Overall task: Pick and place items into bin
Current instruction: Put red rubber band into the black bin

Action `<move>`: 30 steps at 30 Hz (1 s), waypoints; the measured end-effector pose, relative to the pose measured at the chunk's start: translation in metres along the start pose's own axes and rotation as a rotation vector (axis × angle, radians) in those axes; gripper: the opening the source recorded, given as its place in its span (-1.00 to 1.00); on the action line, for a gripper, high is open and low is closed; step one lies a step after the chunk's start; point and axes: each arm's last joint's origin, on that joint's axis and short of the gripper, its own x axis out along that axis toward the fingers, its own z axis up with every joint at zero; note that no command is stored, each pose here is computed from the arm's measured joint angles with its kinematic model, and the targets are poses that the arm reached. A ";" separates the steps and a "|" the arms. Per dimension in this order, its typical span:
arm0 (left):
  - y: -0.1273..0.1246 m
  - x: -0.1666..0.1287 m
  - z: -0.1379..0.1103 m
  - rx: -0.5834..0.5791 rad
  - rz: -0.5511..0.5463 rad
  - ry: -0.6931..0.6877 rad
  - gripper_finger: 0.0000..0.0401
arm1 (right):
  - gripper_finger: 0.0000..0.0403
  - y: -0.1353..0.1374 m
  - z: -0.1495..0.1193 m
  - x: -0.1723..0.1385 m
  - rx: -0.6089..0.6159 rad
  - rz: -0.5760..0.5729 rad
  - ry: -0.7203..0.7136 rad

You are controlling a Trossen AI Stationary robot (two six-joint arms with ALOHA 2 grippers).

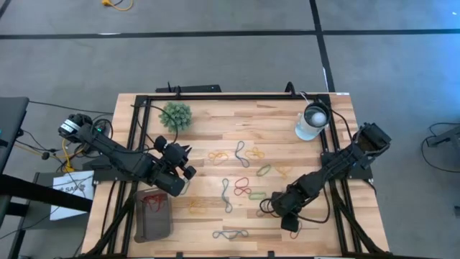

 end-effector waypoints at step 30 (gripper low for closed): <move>-0.001 0.000 -0.003 0.045 -0.054 0.089 -0.79 | -0.67 0.015 -0.025 0.032 0.184 -0.177 -0.121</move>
